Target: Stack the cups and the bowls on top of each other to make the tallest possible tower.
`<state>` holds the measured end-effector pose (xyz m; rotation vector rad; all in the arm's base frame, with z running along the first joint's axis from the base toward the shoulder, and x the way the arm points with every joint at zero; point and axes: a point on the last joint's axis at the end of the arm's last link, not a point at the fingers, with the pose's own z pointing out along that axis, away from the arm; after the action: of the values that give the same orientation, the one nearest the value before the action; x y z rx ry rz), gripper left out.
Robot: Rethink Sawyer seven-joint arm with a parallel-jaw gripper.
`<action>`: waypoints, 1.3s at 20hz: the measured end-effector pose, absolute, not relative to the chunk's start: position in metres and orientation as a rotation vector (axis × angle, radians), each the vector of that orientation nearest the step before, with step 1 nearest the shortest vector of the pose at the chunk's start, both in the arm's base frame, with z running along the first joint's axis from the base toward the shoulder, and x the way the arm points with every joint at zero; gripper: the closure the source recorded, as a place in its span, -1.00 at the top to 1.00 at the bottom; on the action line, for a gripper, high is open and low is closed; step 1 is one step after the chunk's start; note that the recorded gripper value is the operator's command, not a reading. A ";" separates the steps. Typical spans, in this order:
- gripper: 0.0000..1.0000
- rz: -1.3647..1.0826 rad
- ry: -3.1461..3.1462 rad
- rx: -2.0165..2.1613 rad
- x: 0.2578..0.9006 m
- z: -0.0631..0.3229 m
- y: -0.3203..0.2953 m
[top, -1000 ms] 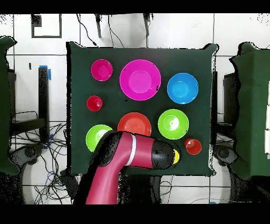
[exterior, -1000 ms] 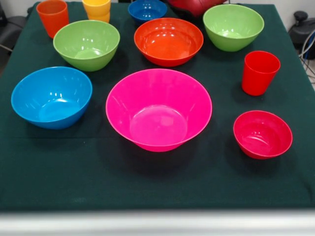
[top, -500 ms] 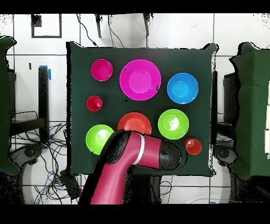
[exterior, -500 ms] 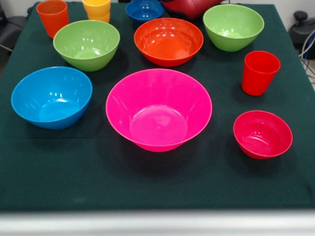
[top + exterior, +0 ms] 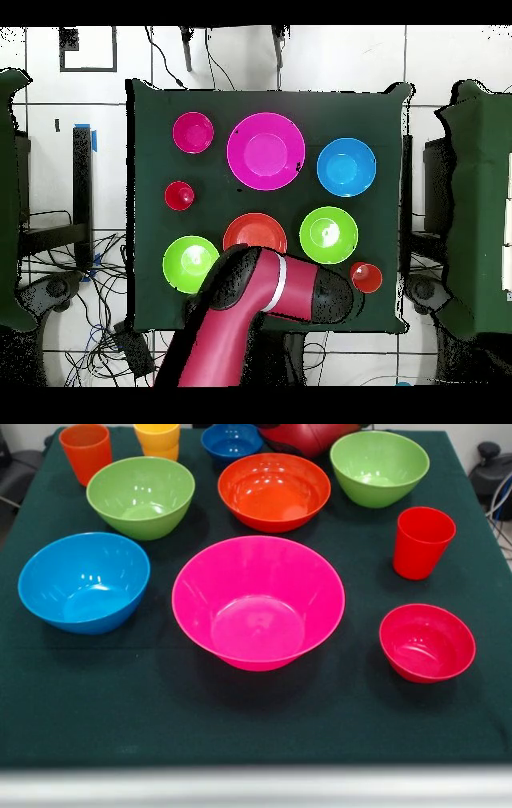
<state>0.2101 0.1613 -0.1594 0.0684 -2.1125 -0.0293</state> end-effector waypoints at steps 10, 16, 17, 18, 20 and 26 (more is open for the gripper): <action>1.00 -0.030 -2.104 0.074 0.220 -0.154 0.163; 1.00 -0.051 -2.103 0.041 0.225 -0.154 0.156; 1.00 -0.055 -2.103 0.036 0.225 -0.153 0.155; 1.00 -0.058 -2.102 0.031 0.226 -0.153 0.154; 1.00 -0.067 -2.105 0.016 0.229 -0.151 0.149; 1.00 -0.066 -2.141 -0.020 0.252 -0.144 0.135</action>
<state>0.2516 0.1353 -0.1440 -0.0202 -2.1409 -0.0656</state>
